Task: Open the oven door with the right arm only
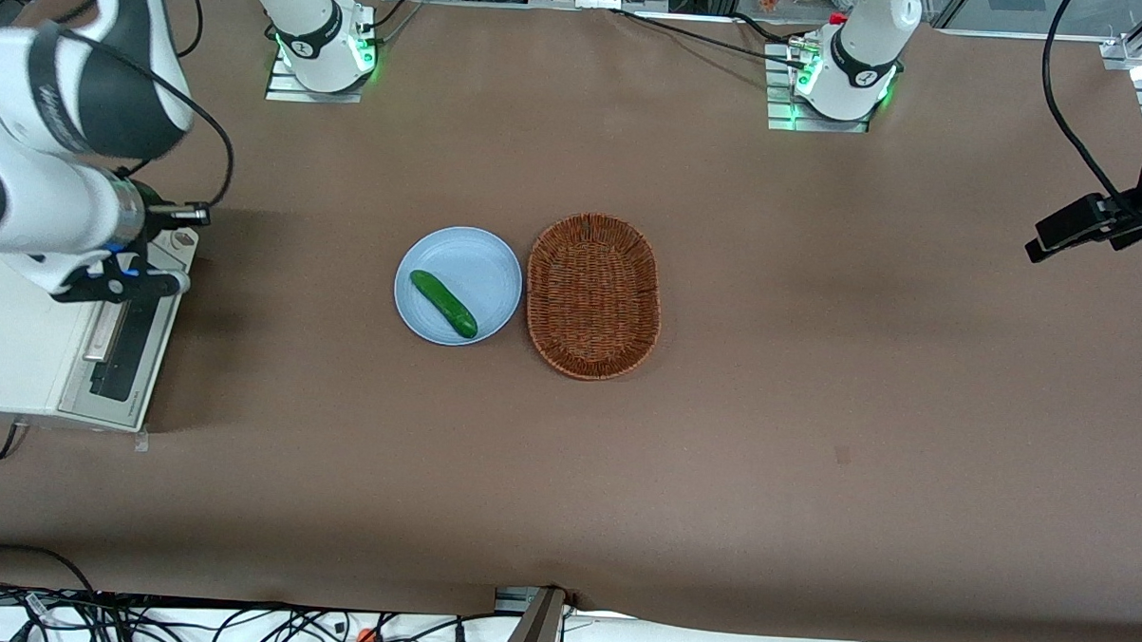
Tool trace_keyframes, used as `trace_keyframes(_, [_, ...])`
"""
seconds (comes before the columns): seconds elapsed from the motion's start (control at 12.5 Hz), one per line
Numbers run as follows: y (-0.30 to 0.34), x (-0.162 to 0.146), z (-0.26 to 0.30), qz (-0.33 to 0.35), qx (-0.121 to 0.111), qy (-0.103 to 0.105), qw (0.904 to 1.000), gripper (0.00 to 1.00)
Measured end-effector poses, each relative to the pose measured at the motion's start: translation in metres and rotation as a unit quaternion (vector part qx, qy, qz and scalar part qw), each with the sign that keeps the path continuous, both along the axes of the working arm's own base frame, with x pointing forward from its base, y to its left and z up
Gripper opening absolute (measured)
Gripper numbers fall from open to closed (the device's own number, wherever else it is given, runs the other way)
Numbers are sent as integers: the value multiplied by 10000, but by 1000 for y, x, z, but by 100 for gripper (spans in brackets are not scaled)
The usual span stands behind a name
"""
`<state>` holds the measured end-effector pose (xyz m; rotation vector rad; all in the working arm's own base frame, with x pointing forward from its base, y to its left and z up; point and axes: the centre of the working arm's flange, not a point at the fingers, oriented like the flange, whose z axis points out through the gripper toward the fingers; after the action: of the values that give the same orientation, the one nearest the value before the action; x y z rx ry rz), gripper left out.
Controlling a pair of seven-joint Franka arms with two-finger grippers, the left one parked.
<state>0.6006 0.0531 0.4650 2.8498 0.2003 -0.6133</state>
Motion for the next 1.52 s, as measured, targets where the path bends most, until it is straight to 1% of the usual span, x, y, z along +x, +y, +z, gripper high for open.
trace_keyframes(0.08, [-4,8,-17,84,-211,14,9997,15])
trace_keyframes(0.16, [-9,15,-35,185,-470,47,9987,3])
trace_keyframes(0.24, [-14,22,-52,314,-732,83,9968,3])
trace_keyframes(0.32, [-18,28,-68,442,-930,109,9946,1])
trace_keyframes(0.48, [-24,39,-92,744,-1176,105,9902,1])
trace_keyframes(0.8, [-39,47,-109,1211,-1622,241,9790,1])
trace_keyframes(0.88, [-44,49,-109,1319,-1680,263,9766,1])
trace_keyframes(0.96, [-51,51,-110,1401,-1684,269,9753,1])
trace_keyframes(1.12, [-71,55,-115,1477,-1635,282,9750,1])
trace_keyframes(1.36, [-93,59,-134,1509,-1694,367,9732,1])
trace_keyframes(1.52, [-97,60,-140,1556,-1689,404,9724,1])
